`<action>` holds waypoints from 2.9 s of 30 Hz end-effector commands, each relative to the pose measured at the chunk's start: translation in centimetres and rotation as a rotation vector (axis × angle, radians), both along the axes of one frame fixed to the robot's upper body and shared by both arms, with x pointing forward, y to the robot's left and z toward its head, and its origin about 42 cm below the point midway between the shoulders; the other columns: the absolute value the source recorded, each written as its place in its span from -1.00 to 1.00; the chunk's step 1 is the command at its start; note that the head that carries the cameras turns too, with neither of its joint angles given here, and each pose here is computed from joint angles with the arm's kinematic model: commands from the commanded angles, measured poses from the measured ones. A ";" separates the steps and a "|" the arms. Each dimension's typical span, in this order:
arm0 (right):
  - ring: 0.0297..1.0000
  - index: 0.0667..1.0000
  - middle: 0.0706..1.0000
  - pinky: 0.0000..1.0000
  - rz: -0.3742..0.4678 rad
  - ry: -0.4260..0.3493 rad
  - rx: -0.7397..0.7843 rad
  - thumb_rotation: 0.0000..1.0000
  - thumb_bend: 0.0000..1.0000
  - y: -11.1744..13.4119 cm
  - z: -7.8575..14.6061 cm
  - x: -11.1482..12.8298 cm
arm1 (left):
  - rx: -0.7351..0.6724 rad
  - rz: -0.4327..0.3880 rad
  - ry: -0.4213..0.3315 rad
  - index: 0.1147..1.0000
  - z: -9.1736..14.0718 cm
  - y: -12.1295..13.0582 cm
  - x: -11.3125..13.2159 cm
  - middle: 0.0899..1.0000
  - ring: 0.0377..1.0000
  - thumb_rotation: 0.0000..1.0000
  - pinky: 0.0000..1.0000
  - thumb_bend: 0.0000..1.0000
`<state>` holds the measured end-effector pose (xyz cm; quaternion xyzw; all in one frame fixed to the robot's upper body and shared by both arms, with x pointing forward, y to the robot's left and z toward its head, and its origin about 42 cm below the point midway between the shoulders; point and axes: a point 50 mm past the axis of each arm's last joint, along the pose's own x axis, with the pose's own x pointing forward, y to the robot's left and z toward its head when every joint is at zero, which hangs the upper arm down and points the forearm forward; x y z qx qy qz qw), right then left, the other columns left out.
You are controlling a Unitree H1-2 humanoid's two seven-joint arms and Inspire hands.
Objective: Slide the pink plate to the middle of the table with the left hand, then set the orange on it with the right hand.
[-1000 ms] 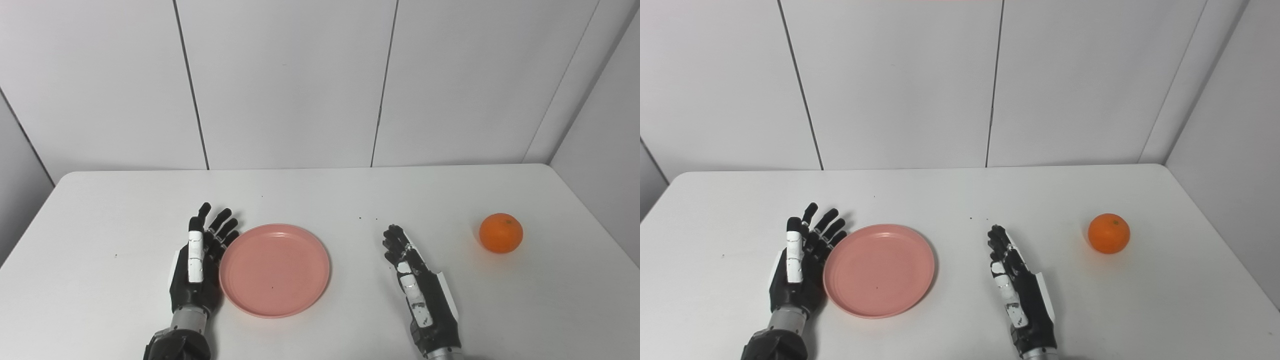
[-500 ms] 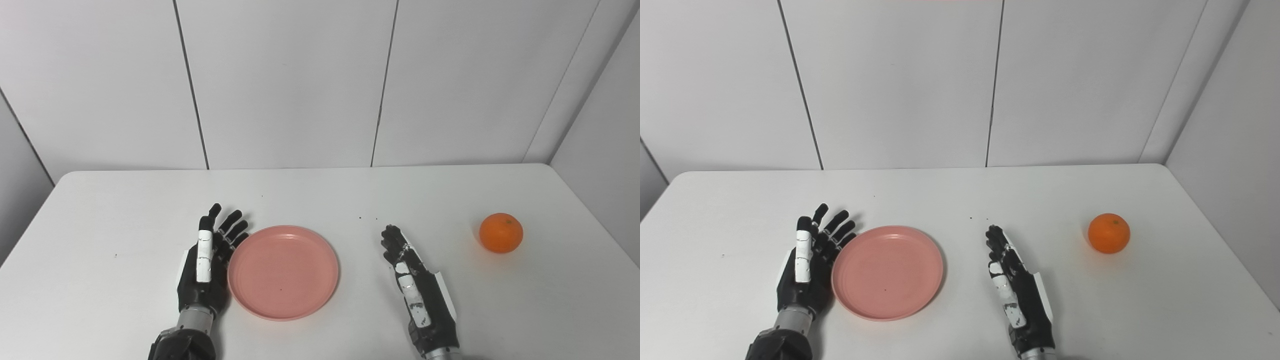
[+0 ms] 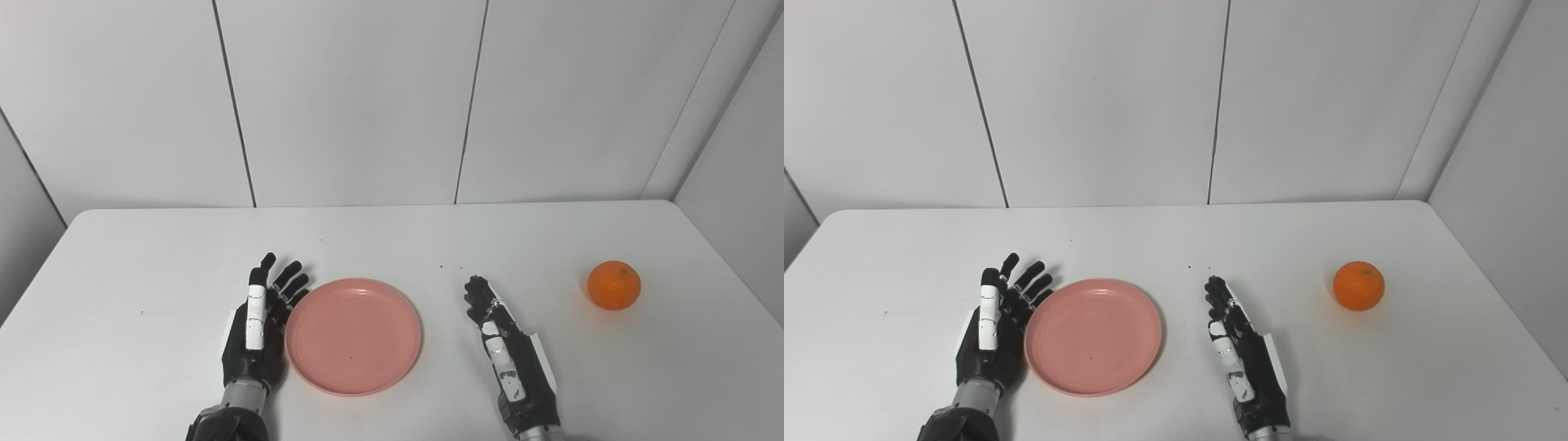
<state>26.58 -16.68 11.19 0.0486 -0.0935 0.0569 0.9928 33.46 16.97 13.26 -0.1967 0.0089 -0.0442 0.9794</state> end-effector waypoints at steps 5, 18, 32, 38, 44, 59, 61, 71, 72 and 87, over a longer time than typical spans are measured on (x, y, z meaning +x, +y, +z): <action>0.87 0.80 0.82 0.91 -0.008 0.136 0.025 0.73 0.73 1.1 -3.9 -2.6 | 0.011 -0.019 -0.007 0.88 0.3 -0.7 0.2 0.67 0.67 0.65 0.74 0.81; 0.86 0.80 0.82 0.90 -0.005 0.137 0.027 0.73 0.72 1.0 -3.9 -2.9 | 0.012 -0.035 0.000 0.87 0.0 -1.4 0.5 0.66 0.66 0.63 0.72 0.80; 0.84 0.78 0.81 0.88 -0.057 0.117 0.017 0.73 0.71 0.4 -3.9 -2.9 | 0.009 -0.022 0.005 0.87 -0.3 -1.1 0.8 0.64 0.66 0.64 0.70 0.81; 0.80 0.72 0.81 0.81 -0.167 0.078 0.008 0.73 0.68 -0.3 -2.9 -3.6 | 0.005 -0.023 0.006 0.89 -0.4 -0.9 0.7 0.67 0.68 0.67 0.73 0.80; 0.79 0.72 0.78 0.81 -0.221 0.023 -0.028 0.80 0.65 -1.4 -0.7 -3.8 | -0.011 -0.023 0.017 0.89 -0.6 -1.0 1.0 0.66 0.67 0.66 0.72 0.79; 0.70 0.73 0.74 0.67 -0.320 -0.193 -0.566 0.87 0.65 -5.6 5.4 -1.2 | -0.013 -0.029 0.015 0.90 -0.7 -0.9 1.1 0.65 0.69 0.68 0.75 0.78; 0.69 0.69 0.72 0.63 -0.340 -0.236 -0.654 0.85 0.65 -6.4 6.4 -0.7 | -0.015 -0.027 0.018 0.89 -0.8 -0.9 1.0 0.64 0.68 0.67 0.73 0.78; 0.63 0.57 0.66 0.51 -0.451 -0.386 -0.911 0.71 0.72 -10.0 10.3 2.0 | -0.012 -0.023 0.022 0.86 -0.8 -0.8 1.0 0.62 0.66 0.65 0.71 0.79; 0.63 0.57 0.66 0.49 -0.461 -0.397 -0.934 0.71 0.72 -10.3 10.6 2.2 | -0.012 -0.023 0.023 0.86 -0.8 -0.7 1.0 0.62 0.66 0.65 0.71 0.79; 0.61 0.58 0.58 0.69 -0.583 -0.501 -1.337 0.75 0.79 -14.1 15.1 5.4 | -0.007 -0.024 0.029 0.84 -0.9 -0.6 1.2 0.59 0.62 0.63 0.66 0.81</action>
